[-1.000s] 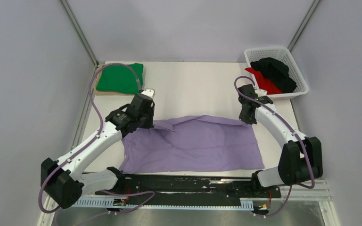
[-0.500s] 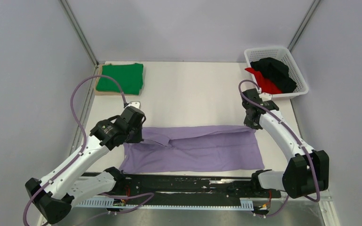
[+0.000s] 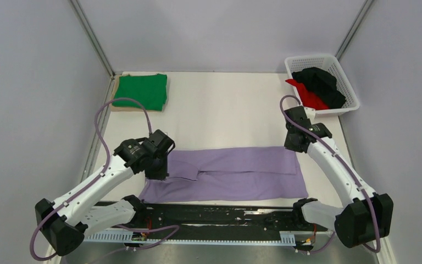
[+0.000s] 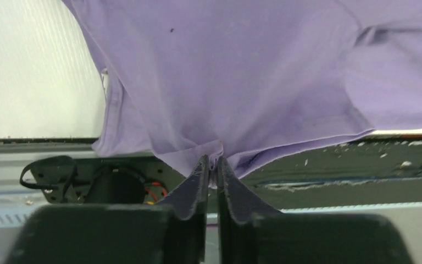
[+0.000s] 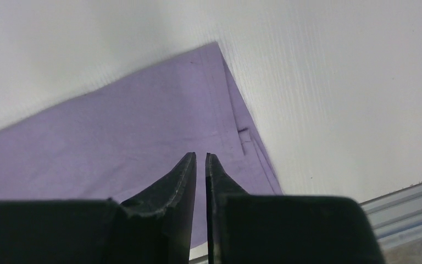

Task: Fold and stack the t-shirts
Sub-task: Fold the other side of the tshirt into a rectangle, then rotate the tshirt 90 degrees

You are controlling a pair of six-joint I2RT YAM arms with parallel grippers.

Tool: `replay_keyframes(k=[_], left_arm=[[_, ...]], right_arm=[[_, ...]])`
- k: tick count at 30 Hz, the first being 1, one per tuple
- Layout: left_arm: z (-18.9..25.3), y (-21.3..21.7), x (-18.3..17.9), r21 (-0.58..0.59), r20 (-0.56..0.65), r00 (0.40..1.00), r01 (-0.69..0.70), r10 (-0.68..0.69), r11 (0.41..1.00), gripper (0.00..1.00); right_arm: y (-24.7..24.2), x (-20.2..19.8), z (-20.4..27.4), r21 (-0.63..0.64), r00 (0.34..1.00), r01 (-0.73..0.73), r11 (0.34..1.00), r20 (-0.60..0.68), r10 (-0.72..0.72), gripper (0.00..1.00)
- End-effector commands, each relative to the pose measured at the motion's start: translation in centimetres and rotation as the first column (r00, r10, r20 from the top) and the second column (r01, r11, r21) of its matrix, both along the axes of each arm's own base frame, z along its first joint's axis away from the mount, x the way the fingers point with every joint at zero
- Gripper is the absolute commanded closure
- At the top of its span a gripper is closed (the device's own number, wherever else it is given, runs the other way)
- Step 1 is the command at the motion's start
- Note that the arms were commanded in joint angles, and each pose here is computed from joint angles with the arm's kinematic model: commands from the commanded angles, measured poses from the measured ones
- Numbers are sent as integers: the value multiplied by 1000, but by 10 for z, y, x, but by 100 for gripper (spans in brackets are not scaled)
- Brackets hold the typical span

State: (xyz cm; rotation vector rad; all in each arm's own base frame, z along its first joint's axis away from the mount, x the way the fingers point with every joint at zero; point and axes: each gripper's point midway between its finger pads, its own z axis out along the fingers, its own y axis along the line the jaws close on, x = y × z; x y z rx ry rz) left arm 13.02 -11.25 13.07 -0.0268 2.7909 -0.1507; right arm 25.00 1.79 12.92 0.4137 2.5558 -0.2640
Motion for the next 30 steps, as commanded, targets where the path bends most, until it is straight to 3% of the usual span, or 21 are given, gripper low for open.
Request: replay_keyframes(k=[1,6,7,8,10,11,14,17,19,22,26,30], left_arm=[[-11,15,-42,69,-191,981,-19,31,997,76],[-18,-4,-60,-48,-270,961,47,-58,998,40],[-17,-8,-60,-71,-263,962,55,-71,996,14],[-14,-11,-60,-95,-257,962,67,-89,993,7],[-8,-13,-51,-99,-208,974,68,-88,993,1],[0,-17,-43,-110,-168,982,67,-85,992,0],[15,-31,-10,-150,-26,998,58,-62,987,0],[22,-60,34,-240,140,990,57,-24,969,0],[10,-73,54,-282,174,985,35,15,959,0],[-25,-82,79,-352,133,984,-64,117,934,0],[-66,-85,107,-452,101,961,-187,258,872,0],[-101,-79,133,-434,95,930,-283,355,855,0]], right_arm=[[2,3,29,21,991,-27,999,131,24,85],[-12,1,37,6,977,82,997,197,-82,63],[-15,1,40,9,968,119,993,220,-118,54],[-18,2,43,13,959,148,989,242,-147,43],[-20,5,50,45,935,201,979,289,-205,5],[-19,7,52,61,928,206,977,304,-215,1],[-4,18,49,137,923,178,975,321,-213,0],[28,32,39,238,944,40,970,310,-114,0],[55,39,26,336,954,-45,941,292,-59,0],[90,41,0,450,966,-159,879,254,45,0],[103,43,-33,497,971,-178,849,226,71,0],[111,40,-64,534,984,-157,831,161,83,0]])
